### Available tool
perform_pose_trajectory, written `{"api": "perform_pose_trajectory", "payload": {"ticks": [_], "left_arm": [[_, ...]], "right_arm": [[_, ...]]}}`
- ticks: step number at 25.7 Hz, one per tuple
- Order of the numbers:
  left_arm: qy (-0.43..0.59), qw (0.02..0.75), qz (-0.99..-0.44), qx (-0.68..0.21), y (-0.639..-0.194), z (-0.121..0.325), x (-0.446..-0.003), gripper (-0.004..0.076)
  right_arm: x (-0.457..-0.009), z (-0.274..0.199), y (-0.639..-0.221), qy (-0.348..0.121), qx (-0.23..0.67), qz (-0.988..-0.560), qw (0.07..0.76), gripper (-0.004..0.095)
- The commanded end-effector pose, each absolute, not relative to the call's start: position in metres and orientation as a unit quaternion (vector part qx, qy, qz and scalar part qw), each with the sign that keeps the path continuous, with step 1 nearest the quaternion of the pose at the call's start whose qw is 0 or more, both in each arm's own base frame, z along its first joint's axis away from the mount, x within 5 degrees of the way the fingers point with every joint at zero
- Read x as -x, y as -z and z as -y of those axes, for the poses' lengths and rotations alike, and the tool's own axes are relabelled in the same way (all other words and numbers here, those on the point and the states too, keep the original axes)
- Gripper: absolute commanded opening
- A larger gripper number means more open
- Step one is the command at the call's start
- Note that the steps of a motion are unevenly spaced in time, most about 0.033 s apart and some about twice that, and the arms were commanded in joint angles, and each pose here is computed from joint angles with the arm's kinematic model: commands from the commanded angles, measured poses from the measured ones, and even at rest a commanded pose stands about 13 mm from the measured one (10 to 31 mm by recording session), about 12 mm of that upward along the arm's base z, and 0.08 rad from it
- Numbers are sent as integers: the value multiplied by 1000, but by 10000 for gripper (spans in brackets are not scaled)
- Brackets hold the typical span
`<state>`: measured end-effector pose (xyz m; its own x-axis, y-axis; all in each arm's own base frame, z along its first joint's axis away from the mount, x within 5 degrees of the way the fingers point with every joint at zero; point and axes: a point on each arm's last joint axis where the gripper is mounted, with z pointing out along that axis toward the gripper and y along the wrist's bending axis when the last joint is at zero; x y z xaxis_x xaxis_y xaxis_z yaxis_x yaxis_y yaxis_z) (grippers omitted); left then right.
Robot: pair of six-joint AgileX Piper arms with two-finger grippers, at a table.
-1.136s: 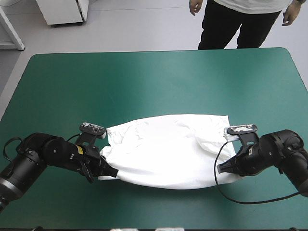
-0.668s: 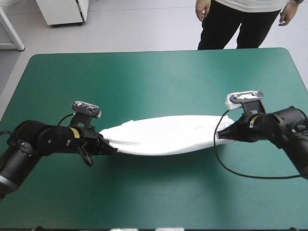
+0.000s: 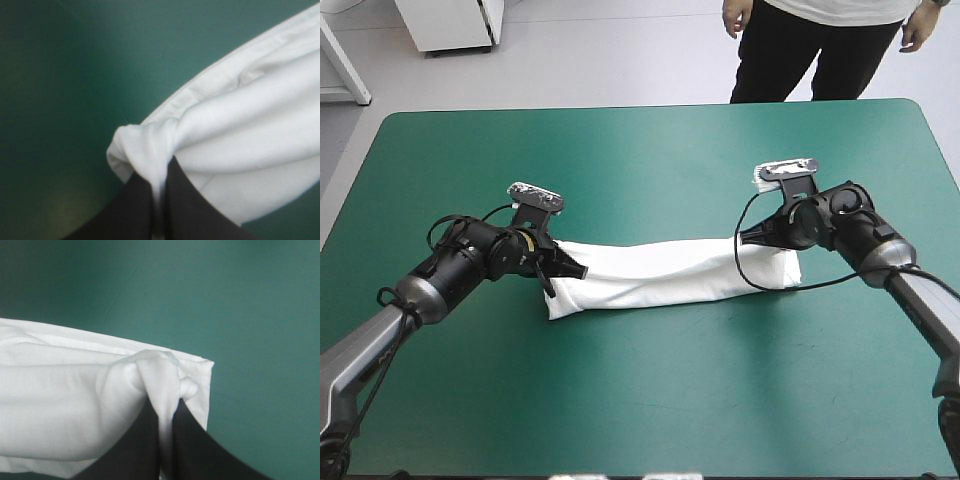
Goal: Fold the cloth
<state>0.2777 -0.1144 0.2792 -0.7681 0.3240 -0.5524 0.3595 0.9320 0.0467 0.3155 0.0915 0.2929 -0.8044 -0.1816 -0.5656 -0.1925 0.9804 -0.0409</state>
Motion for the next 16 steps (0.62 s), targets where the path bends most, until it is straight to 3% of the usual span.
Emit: {"api": "perform_pose_trajectory", "payload": {"ticks": [1,9,12,16], "left_arm": [[23,333,-924,-185,-286,119,-291,-10],[6,288,-939,-189,-252,124,-306,-9],[1,279,-942,-188,-257,124,-306,0],[-12,262,-945,-195,-274,123,-308,127]], "right_arm": [[-327,-94,-302,-10,106,-935,339,-14],[-336,-98,-292,-11,115,-932,344,5],[-335,-97,-294,-3,125,-934,334,119],[-333,-96,-305,7,129,-940,317,397]]}}
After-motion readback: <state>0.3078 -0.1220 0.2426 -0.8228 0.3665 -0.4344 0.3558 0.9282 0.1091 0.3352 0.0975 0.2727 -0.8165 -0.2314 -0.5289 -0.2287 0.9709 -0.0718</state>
